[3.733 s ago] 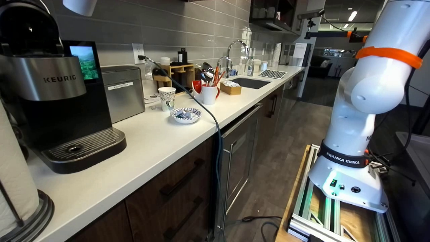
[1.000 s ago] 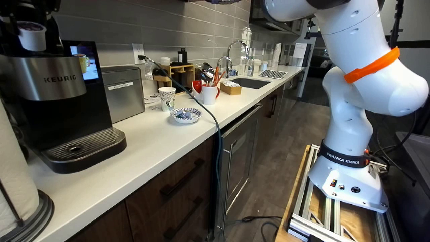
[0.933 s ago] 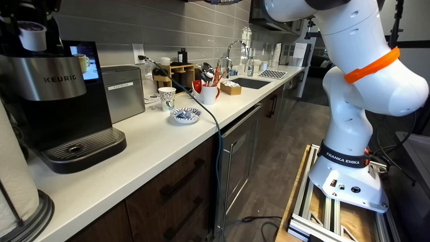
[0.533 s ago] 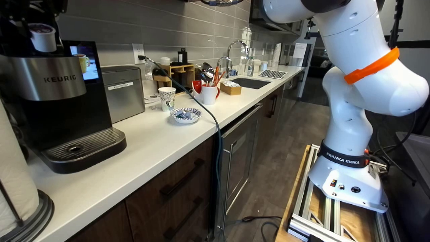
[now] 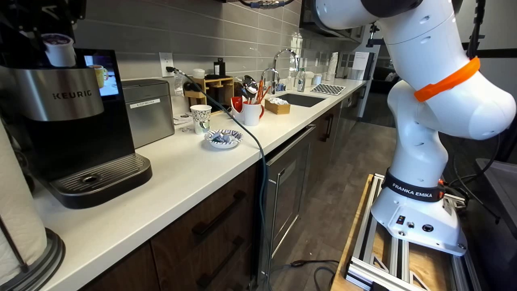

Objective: Place one coffee pod from the counter in the coffeemaker chamber.

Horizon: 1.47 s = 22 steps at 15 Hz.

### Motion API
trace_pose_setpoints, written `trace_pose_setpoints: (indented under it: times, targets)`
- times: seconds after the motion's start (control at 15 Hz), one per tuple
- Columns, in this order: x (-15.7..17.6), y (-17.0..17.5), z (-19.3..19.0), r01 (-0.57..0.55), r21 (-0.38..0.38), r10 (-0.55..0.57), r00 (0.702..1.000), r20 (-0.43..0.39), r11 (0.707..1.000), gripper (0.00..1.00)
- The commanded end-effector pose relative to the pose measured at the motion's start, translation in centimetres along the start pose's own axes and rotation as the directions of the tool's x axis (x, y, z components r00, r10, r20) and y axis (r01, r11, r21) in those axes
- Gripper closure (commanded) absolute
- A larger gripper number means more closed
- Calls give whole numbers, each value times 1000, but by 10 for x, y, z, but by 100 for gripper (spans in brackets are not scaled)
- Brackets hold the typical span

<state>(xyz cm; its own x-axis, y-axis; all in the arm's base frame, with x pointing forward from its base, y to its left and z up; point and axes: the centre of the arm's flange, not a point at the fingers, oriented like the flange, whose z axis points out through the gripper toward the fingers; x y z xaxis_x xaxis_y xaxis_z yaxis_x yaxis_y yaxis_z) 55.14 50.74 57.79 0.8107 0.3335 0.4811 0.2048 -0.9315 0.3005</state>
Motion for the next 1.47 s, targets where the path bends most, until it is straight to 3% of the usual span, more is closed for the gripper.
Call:
trace_pose_setpoints:
  times: [0.0, 0.53, 0.6, 0.67, 0.73, 0.93, 1.27, 1.4]
  targets:
    - [11, -11, -5, -4, 13, 4, 1000, 18, 1000, 72]
    - [10, -17, 0, -14, 26, 13, 1000, 16, 1000, 72]
    - [10, -18, 1, -18, 31, 17, 1000, 25, 999, 67]
    - [10, -19, 3, -20, 31, 19, 999, 31, 999, 22]
    - [11, -19, 3, -23, 31, 22, 999, 31, 999, 21]
    - [14, -17, 2, -38, 36, 37, 999, 31, 999, 0]
    - [13, 25, -9, -26, -69, 31, 997, 70, 997, 0]
    - [3, 44, -3, -16, -84, 27, 990, 137, 996, 0]
